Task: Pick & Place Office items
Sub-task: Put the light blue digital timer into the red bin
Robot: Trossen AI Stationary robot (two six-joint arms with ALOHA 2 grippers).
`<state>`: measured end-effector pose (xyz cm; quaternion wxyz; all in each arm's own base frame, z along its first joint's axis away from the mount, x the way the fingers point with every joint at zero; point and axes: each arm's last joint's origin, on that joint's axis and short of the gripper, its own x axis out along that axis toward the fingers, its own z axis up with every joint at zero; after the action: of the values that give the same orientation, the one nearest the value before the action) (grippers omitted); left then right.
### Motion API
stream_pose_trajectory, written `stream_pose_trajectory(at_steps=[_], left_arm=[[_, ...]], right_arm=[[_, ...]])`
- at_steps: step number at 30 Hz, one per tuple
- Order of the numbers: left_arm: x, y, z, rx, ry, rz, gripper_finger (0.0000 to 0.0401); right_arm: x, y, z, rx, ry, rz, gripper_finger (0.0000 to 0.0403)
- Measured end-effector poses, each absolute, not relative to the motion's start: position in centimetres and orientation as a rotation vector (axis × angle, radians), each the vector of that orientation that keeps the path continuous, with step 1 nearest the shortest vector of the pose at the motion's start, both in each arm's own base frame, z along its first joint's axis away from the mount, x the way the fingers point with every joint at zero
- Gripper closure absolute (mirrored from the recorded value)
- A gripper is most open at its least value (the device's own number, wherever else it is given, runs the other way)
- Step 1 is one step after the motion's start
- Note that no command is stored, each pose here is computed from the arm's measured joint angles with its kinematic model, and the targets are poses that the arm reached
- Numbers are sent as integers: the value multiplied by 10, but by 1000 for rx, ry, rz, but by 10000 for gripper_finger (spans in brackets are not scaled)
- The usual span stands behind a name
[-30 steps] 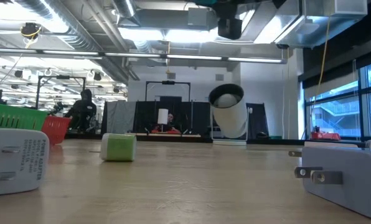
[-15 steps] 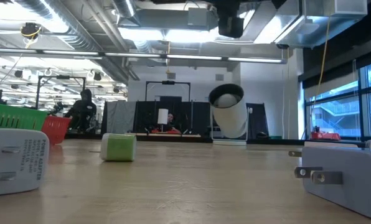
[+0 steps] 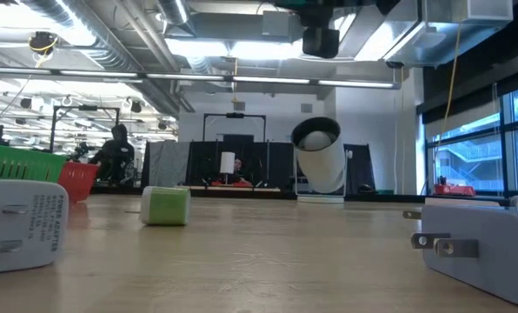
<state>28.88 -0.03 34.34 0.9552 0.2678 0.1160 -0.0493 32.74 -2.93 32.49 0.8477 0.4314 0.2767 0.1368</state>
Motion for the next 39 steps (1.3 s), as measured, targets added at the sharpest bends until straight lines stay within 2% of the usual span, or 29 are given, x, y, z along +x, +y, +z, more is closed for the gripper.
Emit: stream_pose_trajectory(at_steps=[10, 14, 22, 29, 33, 39], left_arm=[[304, -2, 333, 491, 210, -180, 184], [304, -3, 335, 493, 192, -175, 221], [304, -3, 335, 504, 187, -181, 327], [304, -3, 336, 498, 181, -180, 324], [305, -3, 336, 485, 180, -171, 328], [305, 0, 337, 451, 183, -152, 338]], right_arm=[[331, -30, 326, 876, 544, 312, 248], [331, -29, 327, 873, 546, 326, 248], [330, -29, 327, 868, 556, 358, 248], [330, -29, 327, 860, 555, 368, 244], [330, -29, 327, 852, 549, 369, 219], [329, -36, 327, 855, 546, 367, 147]])
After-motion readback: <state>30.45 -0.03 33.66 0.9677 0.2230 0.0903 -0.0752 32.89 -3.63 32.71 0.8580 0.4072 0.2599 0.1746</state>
